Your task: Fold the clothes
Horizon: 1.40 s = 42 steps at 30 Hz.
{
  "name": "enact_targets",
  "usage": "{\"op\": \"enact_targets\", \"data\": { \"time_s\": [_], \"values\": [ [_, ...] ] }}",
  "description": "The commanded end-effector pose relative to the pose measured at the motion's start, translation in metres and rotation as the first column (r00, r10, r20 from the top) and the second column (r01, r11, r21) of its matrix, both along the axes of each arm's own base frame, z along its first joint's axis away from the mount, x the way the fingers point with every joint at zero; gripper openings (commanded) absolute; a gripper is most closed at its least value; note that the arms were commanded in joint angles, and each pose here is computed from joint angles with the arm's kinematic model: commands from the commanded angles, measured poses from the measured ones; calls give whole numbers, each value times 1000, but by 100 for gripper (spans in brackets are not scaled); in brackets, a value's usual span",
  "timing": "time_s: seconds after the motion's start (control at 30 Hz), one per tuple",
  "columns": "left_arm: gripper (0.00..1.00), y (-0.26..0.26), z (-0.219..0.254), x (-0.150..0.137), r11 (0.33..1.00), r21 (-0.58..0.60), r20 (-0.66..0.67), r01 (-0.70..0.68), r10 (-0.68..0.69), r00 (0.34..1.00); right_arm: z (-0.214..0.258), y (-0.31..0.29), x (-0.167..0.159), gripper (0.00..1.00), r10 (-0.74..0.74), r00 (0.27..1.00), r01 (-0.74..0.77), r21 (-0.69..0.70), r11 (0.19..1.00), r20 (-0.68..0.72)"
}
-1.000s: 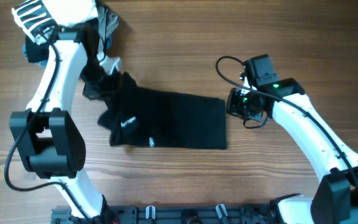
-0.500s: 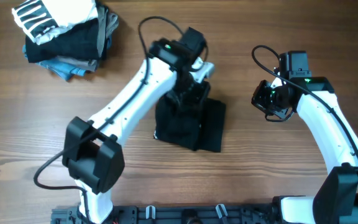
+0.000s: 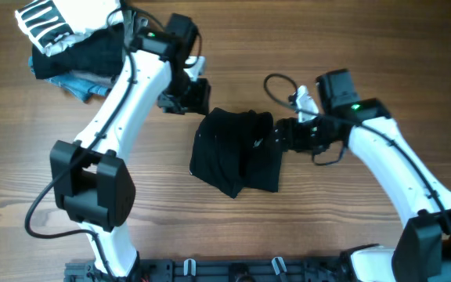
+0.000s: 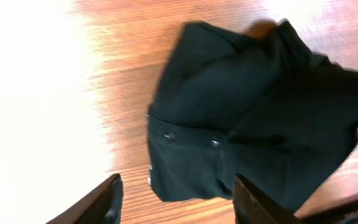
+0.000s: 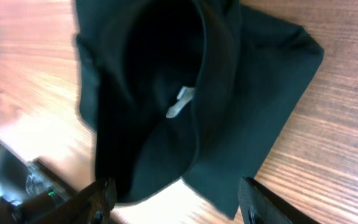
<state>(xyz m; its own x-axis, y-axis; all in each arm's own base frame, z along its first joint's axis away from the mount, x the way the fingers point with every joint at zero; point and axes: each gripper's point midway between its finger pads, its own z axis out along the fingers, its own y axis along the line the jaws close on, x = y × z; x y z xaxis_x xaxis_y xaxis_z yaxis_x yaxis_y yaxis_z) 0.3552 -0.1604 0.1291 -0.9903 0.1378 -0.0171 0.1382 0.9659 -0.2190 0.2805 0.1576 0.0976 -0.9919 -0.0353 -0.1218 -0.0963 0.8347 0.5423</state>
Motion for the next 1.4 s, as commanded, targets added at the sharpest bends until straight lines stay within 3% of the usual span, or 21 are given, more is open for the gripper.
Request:
{"op": "enact_targets", "data": {
  "time_s": [0.0, 0.03, 0.1, 0.27, 0.43, 0.57, 0.6, 0.63, 0.67, 0.7, 0.73, 0.8, 0.83, 0.87, 0.9, 0.97, 1.03, 1.17, 1.27, 1.3, 1.37],
  "values": [
    [57, 10, 8, 10, 999, -24, 22, -25, 26, 999, -32, 10, -13, 54, -52, 997, 49, -64, 997, -57],
    [64, 10, 8, 11, 999, -29, 28, -15, 16, 999, -32, 13, -6, 29, -54, 998, 53, -54, 997, -24],
    [65, 8, 8, 15, 999, -35, 45, -14, 16, 999, -22, 15, 9, 4, -65, 997, 66, -28, 997, 31],
    [70, 7, 8, 17, 999, -37, 52, -14, 16, 999, 26, -15, 23, 4, -119, 980, 138, -108, 985, 162],
    [77, 6, 5, 22, 999, -41, 64, -14, 16, 998, 8, -64, 10, 5, -294, 948, 318, -346, 882, 121],
    [80, 6, 3, 22, 999, -39, 57, -14, 16, 998, 5, -81, 7, 4, -362, 924, 380, -402, 833, 123],
    [83, 6, 3, 22, 999, -39, 57, -14, 16, 998, 6, -82, 10, 10, -354, 925, 378, -397, 836, 136],
    [87, 6, 3, 22, 999, -38, 57, -14, 16, 998, 7, -78, 15, 29, -311, 937, 348, -384, 855, 156],
    [90, 6, 3, 22, 999, -39, 57, -14, 16, 998, 10, -68, 20, 59, -221, 959, 272, -351, 896, 178],
    [87, 6, 3, 21, 999, -37, 53, -14, 16, 998, 14, -59, 25, 62, -146, 968, 207, -319, 925, 205],
    [75, 7, 3, 19, 999, -35, 46, -14, 16, 999, 17, -51, 29, 59, -114, 968, 178, -284, 942, 225],
    [37, 7, 2, 13, 1000, -28, 23, -11, 12, 1000, 31, -20, 34, 43, -10, 962, 49, -137, 989, 273],
    [23, 6, 2, 9, 1000, -24, 10, -6, 6, 1000, 47, 8, 32, 33, 59, 951, -65, 10, 998, 305],
    [20, 4, 2, 9, 1000, -24, 12, 0, 0, 1000, 60, 25, 29, 17, 85, 942, -127, 112, 985, 324],
    [17, 1, 2, 10, 1000, -27, 20, 5, -4, 1000, 64, 35, 29, 8, 100, 936, -160, 155, 975, 338],
    [16, 1, 2, 12, 1000, -30, 30, 4, -3, 1000, 42, 46, 30, 4, 118, 941, -170, 141, 975, 318],
    [40, 1, 2, 12, 1000, -30, 30, 3, -2, 1000, -8, 39, 33, 4, 55, 980, -66, 50, 997, 192],
    [53, 1, 2, 12, 1000, -29, 28, 3, -2, 1000, -109, 26, 14, 4, -145, 969, 138, -52, 989, -200],
    [59, 2, -3, 10, 1000, -26, 18, 3, -2, 1000, -120, 20, 13, 4, -238, 931, 226, -73, 971, -275],
    [52, 1, -13, 3, 999, -32, -14, -1, 1, 1000, -107, 32, 20, 4, -166, 957, 176, 24, 984, -237],
    [26, -17, -21, -17, 988, -152, -108, -5, -11, 994, -79, 45, 31, 4, -68, 990, 86, 139, 987, -127]
  ]
}}
